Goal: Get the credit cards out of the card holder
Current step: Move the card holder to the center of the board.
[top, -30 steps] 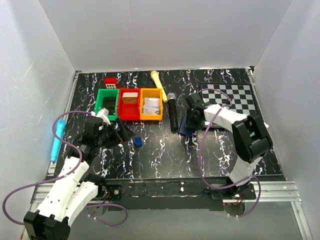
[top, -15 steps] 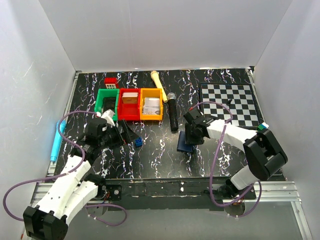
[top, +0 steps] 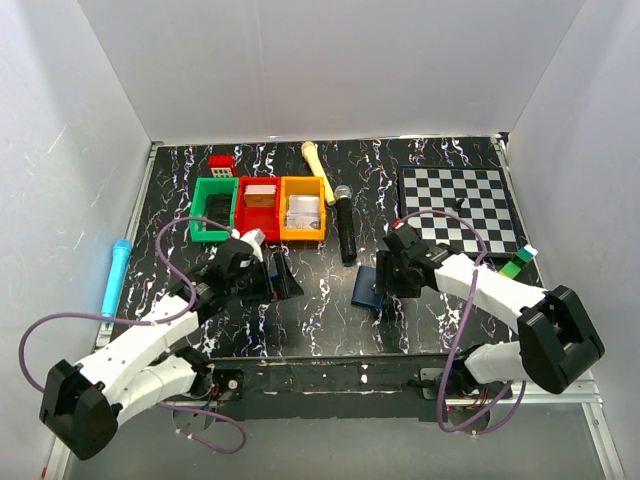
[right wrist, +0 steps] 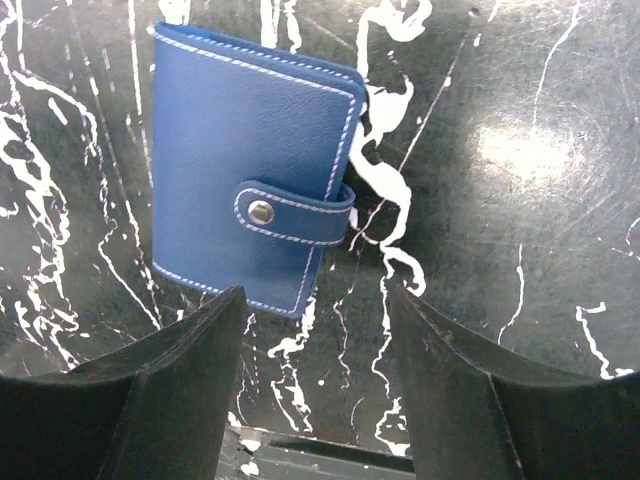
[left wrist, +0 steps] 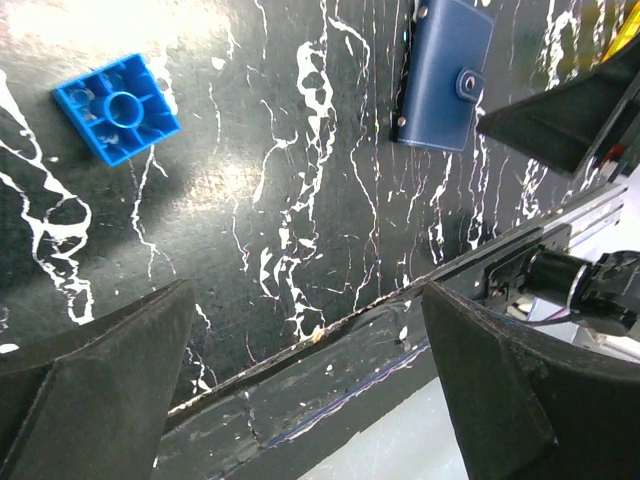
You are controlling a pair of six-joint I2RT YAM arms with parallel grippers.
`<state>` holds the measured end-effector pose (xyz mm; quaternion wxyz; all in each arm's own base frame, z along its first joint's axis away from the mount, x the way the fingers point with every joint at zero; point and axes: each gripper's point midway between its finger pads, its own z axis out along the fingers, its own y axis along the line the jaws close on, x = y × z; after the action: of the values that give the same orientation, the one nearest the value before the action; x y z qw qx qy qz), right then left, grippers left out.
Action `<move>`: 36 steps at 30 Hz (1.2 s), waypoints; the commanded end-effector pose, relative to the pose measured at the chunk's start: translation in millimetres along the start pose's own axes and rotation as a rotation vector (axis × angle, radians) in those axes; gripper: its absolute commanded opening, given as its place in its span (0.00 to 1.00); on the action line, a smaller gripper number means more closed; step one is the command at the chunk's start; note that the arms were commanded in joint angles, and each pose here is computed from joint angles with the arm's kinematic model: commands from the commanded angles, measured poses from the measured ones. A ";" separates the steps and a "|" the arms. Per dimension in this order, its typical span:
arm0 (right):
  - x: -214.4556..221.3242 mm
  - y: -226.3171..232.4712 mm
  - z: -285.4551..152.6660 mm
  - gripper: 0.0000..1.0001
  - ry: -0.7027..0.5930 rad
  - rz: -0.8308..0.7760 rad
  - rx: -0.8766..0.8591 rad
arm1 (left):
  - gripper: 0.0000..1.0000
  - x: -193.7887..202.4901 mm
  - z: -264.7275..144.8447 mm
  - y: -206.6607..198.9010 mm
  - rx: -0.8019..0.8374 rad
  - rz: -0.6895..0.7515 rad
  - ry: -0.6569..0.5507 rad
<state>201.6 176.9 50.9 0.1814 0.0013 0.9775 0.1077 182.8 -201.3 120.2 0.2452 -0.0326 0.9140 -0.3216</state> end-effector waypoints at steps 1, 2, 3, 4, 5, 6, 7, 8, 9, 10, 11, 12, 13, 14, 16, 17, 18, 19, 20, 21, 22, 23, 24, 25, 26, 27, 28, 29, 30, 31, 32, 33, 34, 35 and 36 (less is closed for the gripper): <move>-4.6 6.6 8.1 0.66 0.005 0.071 -0.096 | 0.98 -7.3 4.7 -20.9 0.007 0.019 -0.026; -6.1 12.6 8.7 0.66 0.014 0.073 -0.133 | 0.98 -5.4 6.5 -22.2 0.003 0.024 -0.021; -8.3 16.1 9.3 0.65 0.017 0.068 -0.154 | 0.98 -3.6 8.4 -22.8 -0.003 0.024 -0.015; -10.7 17.4 10.9 0.65 0.021 0.072 -0.159 | 0.95 -2.3 9.3 -24.5 0.003 0.028 -0.010; -12.8 19.3 11.5 0.65 0.025 0.067 -0.166 | 0.94 -1.0 10.3 -25.5 0.005 0.028 -0.005; -13.6 20.9 13.0 0.64 0.033 0.061 -0.170 | 0.94 -0.3 10.1 -26.4 0.006 0.028 -0.004; -13.6 22.5 14.7 0.64 0.041 0.054 -0.175 | 0.94 -0.2 10.4 -26.5 0.006 0.029 -0.004; -13.5 23.4 16.3 0.63 0.049 0.053 -0.176 | 0.94 0.9 10.7 -26.4 0.005 0.032 -0.002; -12.7 23.7 18.3 0.63 0.057 0.051 -0.175 | 0.93 0.9 10.5 -26.7 0.005 0.035 -0.003; -11.7 23.7 20.0 0.63 0.064 0.051 -0.177 | 0.94 2.1 10.7 -25.0 0.002 0.033 -0.002; -10.1 24.4 22.4 0.62 0.072 0.046 -0.180 | 0.94 2.2 10.1 -25.2 0.003 0.034 -0.004; -9.4 24.5 24.5 0.62 0.078 0.044 -0.180 | 0.94 3.3 10.2 -24.8 0.002 0.033 -0.002; -8.9 24.4 25.8 0.61 0.081 0.042 -0.179 | 0.94 3.6 10.7 -23.4 -0.002 0.030 -0.002; -6.8 23.3 28.0 0.60 0.091 0.042 -0.175 | 0.94 5.3 11.3 -22.0 -0.005 0.031 0.003; -3.6 24.9 30.1 0.58 0.104 0.033 -0.184 | 0.94 7.2 12.4 -20.8 -0.008 0.029 0.009; -2.5 25.8 30.7 0.58 0.105 0.027 -0.188 | 0.94 8.1 12.8 -19.8 -0.010 0.028 0.011; -1.8 27.0 31.0 0.57 0.106 0.017 -0.192 | 0.94 8.0 13.4 -19.0 -0.015 0.026 0.011; 0.3 29.1 31.1 0.57 0.108 0.001 -0.196 | 0.94 8.7 14.2 -18.3 -0.017 0.026 0.013; 1.2 31.6 31.0 0.57 0.109 -0.018 -0.199 | 0.94 8.8 15.4 -17.4 -0.020 0.025 0.014; 3.6 34.2 31.0 0.56 0.113 -0.039 -0.201 | 0.94 10.2 16.8 -16.6 -0.026 0.025 0.020; 5.6 36.4 31.2 0.56 0.118 -0.056 -0.200 | 0.94 10.7 18.4 -16.5 -0.028 0.024 0.024; 7.4 38.6 31.7 0.56 0.122 -0.076 -0.197 | 0.94 9.5 19.6 -16.9 -0.030 0.022 0.024; 9.5 41.3 31.7 0.56 0.129 -0.093 -0.195 | 0.93 10.4 21.9 -17.2 -0.032 0.024 0.031; 12.5 43.0 32.6 0.56 0.137 -0.111 -0.191 | 0.93 9.5 23.4 -20.4 -0.028 0.027 0.034; 13.8 46.5 31.9 0.56 0.137 -0.131 -0.193 | 0.93 10.3 26.5 -22.0 -0.030 0.033 0.044; 15.1 47.9 31.9 0.56 0.138 -0.141 -0.189 | 0.93 9.5 29.2 -26.2 -0.026 0.040 0.049; 16.6 48.8 31.7 0.56 0.139 -0.151 -0.185 | 0.91 9.1 34.8 -29.8 -0.030 0.054 0.062; 17.6 48.4 31.4 0.56 0.137 -0.155 -0.178 | 0.91 6.7 38.0 -35.8 -0.027 0.069 0.066; 16.8 45.4 30.8 0.56 0.128 -0.150 -0.164 | 0.91 6.4 43.5 -41.1 -0.029 0.085 0.078; 15.6 44.5 29.5 0.58 0.117 -0.139 -0.158 | 0.91 4.9 48.5 -45.5 -0.037 0.101 0.083; 13.8 42.5 26.9 0.60 0.105 -0.134 -0.148 | 0.91 6.8 54.9 -46.7 -0.054 0.111 0.097; 11.5 40.6 23.6 0.62 0.089 -0.128 -0.139 | 0.91 7.1 60.9 -48.6 -0.064 0.117 0.107; 8.9 40.5 19.4 0.64 0.073 -0.123 -0.140 | 0.91 9.4 66.4 -50.1 -0.073 0.120 0.119; 6.9 39.2 15.6 0.65 0.058 -0.119 -0.135 | 0.91 8.3 71.7 -51.7 -0.079 0.120 0.121; 1.9 35.7 11.9 0.66 0.028 -0.114 -0.119 | 0.90 9.6 77.2 -50.7 -0.089 0.117 0.128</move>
<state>195.8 228.3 29.9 0.1341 -0.0814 0.9713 0.1787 192.2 -271.3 91.0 0.1860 0.0211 0.9444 -0.2702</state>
